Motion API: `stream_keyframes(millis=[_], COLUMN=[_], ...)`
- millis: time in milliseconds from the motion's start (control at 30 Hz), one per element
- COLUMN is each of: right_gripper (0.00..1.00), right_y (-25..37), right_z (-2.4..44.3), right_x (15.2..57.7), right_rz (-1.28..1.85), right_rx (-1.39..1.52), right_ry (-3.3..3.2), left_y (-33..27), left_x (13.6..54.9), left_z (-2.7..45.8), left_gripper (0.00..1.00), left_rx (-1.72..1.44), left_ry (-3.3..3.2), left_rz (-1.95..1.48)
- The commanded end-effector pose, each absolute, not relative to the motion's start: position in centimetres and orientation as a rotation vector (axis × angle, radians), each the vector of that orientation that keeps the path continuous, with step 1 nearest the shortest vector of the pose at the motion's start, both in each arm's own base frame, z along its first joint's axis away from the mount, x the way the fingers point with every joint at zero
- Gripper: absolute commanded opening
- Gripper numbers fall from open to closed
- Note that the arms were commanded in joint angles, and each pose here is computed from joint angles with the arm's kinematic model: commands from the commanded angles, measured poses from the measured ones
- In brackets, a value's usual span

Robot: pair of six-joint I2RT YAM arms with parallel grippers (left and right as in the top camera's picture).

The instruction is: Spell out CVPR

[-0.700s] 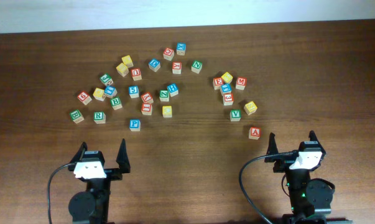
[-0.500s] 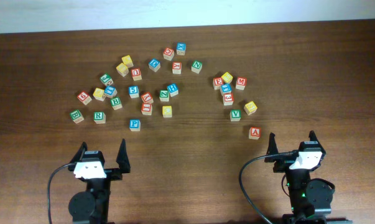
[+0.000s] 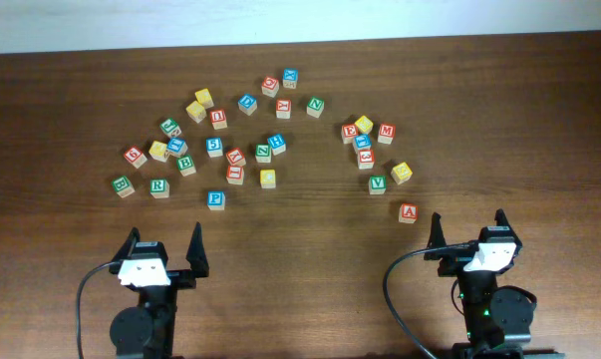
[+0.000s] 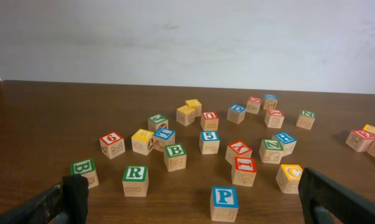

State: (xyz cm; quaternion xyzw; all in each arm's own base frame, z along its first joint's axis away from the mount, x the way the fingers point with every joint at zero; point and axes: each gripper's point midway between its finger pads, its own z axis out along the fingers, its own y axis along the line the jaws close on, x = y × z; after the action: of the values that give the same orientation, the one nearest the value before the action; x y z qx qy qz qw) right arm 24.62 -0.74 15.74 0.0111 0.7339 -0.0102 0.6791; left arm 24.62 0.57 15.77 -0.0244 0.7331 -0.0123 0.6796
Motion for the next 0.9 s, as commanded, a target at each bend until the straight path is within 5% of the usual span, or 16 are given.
stream_keyframes(millis=[0,433,567,867], right_gripper=[0.98,0.98,0.98,0.98], right_y=[-0.8,-0.8,-0.8,-0.8], right_z=[15.5,15.5,15.5,15.5], right_x=[24.6,24.6,24.6,24.6], right_rz=[-0.024,-0.024,-0.024,-0.024], right_rx=[0.032,0.032,0.032,0.032], right_ry=[1.653,1.653,1.653,1.653], left_y=[0.5,0.3,-7.0,-9.9], left_x=[24.6,24.6,23.0,17.4], left_z=[15.7,15.7,16.7,30.8], left_gripper=[0.99,0.99,0.99,0.99], left_rx=[-0.062,-0.055,0.288,0.495], left_ry=[1.648,1.646,1.595,1.019], left_rz=[-0.043,-0.052,-0.404,-0.478])
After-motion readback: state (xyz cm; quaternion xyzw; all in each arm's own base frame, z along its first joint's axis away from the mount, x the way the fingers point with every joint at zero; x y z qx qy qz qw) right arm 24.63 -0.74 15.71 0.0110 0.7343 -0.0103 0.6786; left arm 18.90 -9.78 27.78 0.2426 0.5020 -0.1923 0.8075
